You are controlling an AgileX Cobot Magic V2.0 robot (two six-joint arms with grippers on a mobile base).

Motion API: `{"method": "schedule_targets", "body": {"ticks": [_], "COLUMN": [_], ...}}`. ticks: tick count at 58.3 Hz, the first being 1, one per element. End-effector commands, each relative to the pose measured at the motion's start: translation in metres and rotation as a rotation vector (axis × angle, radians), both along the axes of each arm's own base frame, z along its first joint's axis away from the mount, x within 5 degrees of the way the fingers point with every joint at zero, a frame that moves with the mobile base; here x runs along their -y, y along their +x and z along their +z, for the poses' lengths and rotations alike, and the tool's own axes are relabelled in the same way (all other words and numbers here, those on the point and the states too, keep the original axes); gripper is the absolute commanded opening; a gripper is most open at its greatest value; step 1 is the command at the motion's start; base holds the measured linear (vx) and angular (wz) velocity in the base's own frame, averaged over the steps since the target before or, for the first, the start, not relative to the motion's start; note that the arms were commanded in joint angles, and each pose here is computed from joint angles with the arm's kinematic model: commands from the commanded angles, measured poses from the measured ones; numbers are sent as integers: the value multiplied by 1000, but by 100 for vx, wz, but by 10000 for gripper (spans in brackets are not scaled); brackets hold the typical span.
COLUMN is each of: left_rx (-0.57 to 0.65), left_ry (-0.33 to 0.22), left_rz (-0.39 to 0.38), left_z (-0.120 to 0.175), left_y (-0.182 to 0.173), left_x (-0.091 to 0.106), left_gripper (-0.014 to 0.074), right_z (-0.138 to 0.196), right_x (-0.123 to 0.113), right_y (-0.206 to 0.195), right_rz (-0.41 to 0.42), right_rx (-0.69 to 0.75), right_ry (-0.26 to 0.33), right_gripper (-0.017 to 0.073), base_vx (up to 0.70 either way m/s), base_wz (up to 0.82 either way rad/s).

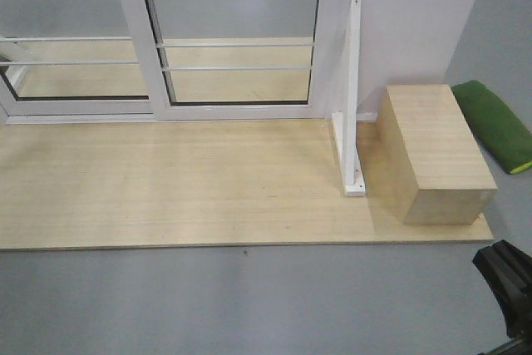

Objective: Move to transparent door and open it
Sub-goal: 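Drive the base forward up to the white-framed glass door, then stop the base facing the door with its grey handle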

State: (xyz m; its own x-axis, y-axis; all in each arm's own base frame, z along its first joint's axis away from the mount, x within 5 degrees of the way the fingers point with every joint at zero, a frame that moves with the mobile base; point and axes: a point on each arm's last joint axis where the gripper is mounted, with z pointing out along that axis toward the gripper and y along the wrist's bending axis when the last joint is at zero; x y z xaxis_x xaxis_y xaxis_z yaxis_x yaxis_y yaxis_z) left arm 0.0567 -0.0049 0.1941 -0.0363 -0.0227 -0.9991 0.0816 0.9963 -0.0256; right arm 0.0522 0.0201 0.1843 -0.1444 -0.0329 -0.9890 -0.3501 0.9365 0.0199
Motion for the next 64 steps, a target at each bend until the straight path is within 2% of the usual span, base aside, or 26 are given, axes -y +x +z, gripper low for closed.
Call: {"method": "schedule_targets", "body": {"ticks": [1,36,64], "left_rx": [84,84,84], "left_ry": [-25,-25,-25], "left_rz": [0,0,0], "left_z": [5,5,5], "left_y": [-1,-1,-1], "left_x": [0,0,0], "left_gripper": [-6,-6,-6], "right_z": [6,6,6], "right_x": [0,0,0], "right_y": [0,0,0], "right_rz": [-6,-6,-6], "right_rx": [83,84,84], "right_ry": [23,23,23], "right_gripper": [-6,-6,-6], "base_vx": [46,47,41], "base_wz": [24,18,-10]}}
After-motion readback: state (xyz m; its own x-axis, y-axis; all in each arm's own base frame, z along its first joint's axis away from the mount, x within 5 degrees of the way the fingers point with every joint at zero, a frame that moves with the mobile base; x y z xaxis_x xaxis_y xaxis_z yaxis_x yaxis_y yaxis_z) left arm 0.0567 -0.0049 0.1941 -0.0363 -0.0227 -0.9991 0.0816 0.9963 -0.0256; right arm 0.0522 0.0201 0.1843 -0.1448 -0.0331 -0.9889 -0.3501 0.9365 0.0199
